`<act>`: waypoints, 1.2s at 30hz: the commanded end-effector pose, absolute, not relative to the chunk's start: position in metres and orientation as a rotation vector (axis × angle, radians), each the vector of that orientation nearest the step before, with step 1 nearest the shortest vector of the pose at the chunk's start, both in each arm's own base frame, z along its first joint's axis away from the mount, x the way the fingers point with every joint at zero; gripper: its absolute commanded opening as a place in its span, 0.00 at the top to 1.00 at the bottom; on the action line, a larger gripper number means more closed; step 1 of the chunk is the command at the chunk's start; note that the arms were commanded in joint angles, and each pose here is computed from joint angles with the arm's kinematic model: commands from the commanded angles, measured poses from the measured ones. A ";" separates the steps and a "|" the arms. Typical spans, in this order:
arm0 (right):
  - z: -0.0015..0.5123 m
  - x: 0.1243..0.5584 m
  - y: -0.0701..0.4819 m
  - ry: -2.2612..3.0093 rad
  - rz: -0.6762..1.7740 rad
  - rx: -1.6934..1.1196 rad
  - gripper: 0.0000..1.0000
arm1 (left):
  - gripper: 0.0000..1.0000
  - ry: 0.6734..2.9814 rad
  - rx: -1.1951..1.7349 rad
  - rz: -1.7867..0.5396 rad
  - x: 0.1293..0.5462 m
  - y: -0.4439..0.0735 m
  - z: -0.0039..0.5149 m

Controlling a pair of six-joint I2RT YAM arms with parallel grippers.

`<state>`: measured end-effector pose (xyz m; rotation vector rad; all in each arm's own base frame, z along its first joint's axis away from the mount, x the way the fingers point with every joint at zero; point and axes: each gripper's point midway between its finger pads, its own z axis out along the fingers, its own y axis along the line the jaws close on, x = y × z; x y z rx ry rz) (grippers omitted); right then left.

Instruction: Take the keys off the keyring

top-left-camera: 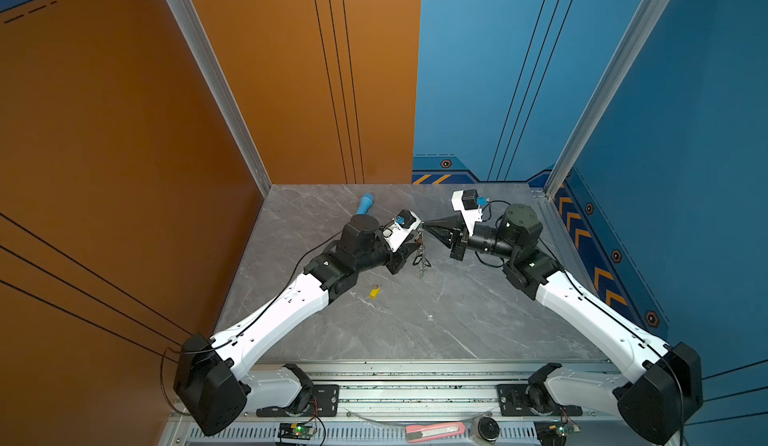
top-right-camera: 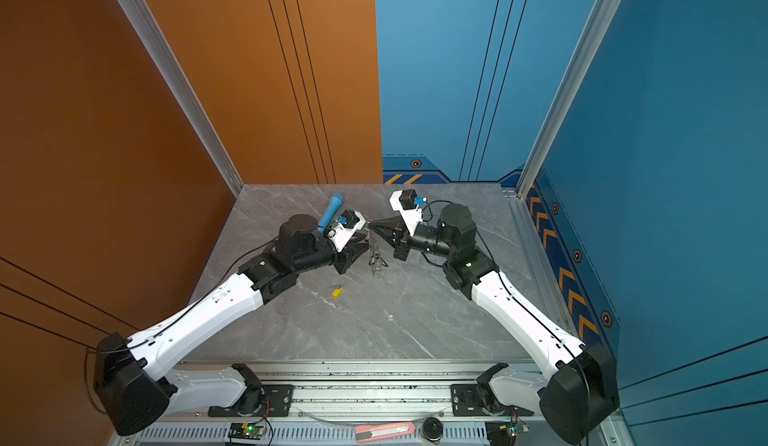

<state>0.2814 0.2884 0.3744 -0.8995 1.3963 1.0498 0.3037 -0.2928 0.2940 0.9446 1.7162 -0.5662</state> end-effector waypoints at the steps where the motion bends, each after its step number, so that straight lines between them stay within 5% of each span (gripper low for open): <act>1: 0.401 0.276 0.291 1.313 1.058 -0.908 1.00 | 0.71 1.657 0.929 -0.582 0.307 -0.297 0.313; 7: 0.402 0.275 0.293 1.309 1.064 -0.914 1.00 | 0.74 1.647 0.934 -0.598 0.308 -0.299 0.316; 20: 0.407 0.273 0.292 1.297 1.068 -0.906 1.00 | 1.00 1.619 0.976 -0.657 0.300 -0.306 0.321; 36: 0.402 0.271 0.279 1.319 1.047 -0.892 1.00 | 1.00 1.732 0.944 -0.473 0.304 -0.250 0.335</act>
